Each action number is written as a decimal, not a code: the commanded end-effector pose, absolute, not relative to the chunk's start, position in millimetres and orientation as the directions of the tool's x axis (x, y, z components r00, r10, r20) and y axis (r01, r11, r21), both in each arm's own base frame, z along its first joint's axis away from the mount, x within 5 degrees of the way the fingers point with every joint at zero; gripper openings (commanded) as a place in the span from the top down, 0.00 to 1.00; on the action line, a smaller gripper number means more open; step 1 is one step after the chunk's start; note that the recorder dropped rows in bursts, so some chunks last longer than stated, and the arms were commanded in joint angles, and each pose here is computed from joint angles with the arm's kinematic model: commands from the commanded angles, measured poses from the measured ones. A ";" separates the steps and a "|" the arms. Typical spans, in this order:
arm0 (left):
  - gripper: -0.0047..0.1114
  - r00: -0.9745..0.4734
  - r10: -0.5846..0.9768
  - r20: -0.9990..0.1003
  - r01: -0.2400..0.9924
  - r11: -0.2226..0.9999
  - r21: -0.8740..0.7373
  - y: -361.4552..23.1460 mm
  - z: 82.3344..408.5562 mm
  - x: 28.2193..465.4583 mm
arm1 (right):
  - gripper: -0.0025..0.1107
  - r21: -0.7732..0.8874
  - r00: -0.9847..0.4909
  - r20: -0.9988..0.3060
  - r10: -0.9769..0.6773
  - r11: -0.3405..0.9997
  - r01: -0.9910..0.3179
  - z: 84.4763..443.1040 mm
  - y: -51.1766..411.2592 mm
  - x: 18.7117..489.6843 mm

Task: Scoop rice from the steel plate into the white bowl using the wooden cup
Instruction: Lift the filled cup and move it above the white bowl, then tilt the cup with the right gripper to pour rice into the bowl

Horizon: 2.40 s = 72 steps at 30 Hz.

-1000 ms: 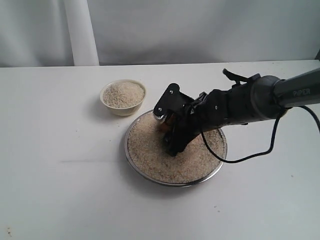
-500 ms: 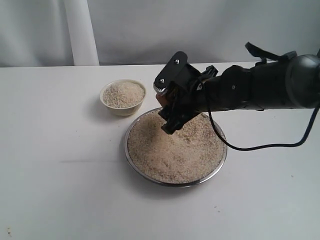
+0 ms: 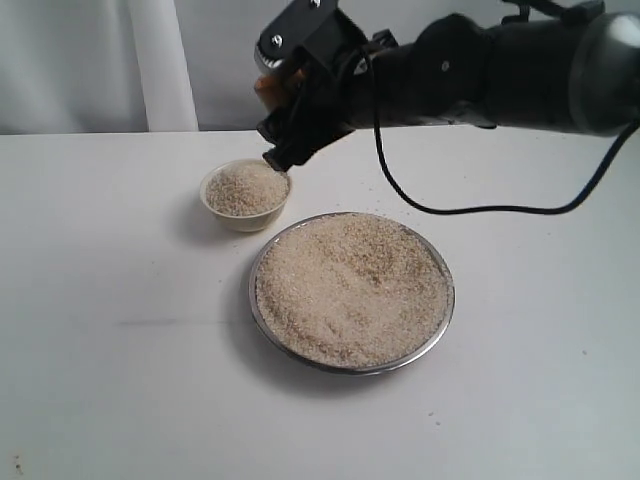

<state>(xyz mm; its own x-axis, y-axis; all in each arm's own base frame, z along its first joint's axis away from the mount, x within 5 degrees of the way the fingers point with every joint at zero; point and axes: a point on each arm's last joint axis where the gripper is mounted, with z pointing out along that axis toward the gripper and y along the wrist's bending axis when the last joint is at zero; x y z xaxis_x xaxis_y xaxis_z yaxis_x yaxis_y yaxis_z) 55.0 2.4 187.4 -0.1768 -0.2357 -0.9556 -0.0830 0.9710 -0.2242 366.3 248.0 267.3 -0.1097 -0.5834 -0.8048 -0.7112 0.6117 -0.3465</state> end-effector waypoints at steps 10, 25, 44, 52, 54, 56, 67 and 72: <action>0.96 -0.165 -0.240 -0.957 -0.076 0.970 -0.230 2.1 189.0 55.0 | 0.98 -0.360 -0.130 -0.768 -0.627 0.590 -0.723 281.2 290.0 426.5; 0.96 -0.165 -0.240 -0.957 -0.076 0.970 -0.230 2.1 189.0 55.0 | 0.98 -0.664 -0.140 -0.395 -0.908 0.388 -0.640 231.1 331.0 445.3; 0.96 -0.165 -0.240 -0.957 -0.076 0.970 -0.230 2.1 189.0 55.0 | 0.98 -0.804 -0.042 -0.035 -0.999 0.053 -0.592 199.8 344.8 437.5; 0.96 -0.165 -0.240 -0.957 -0.076 0.970 -0.230 2.1 189.0 55.0 | 0.98 -0.844 0.000 0.134 -0.991 -0.114 -0.524 191.9 352.2 434.4; 0.96 -0.165 -0.240 -0.957 -0.076 0.970 -0.230 2.1 189.0 55.0 | 0.98 -0.839 0.017 0.170 -0.985 -0.153 -0.522 191.4 352.8 433.8; 0.96 -0.165 -0.240 -0.957 -0.076 0.970 -0.230 2.1 189.0 55.0 | 0.98 -0.833 0.031 0.201 -0.979 -0.187 -0.521 191.5 353.9 432.3; 0.96 -0.165 -0.240 -0.957 -0.076 0.970 -0.230 2.1 189.0 55.0 | 0.98 -0.811 0.085 0.324 -0.942 -0.323 -0.487 194.1 359.3 427.2; 0.96 -0.165 -0.240 -0.957 -0.076 0.970 -0.230 2.1 189.0 55.0 | 0.98 -0.808 0.093 0.365 -0.926 -0.365 -0.463 196.3 359.6 427.5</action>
<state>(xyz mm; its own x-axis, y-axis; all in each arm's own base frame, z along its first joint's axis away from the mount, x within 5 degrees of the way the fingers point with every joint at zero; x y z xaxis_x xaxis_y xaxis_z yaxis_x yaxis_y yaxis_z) 55.0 2.4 187.2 -0.1786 -0.2358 -0.9552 -0.0835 0.9710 -0.2241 427.2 359.8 186.1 0.0965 -0.9398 0.3277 -0.5022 -0.3302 -0.7992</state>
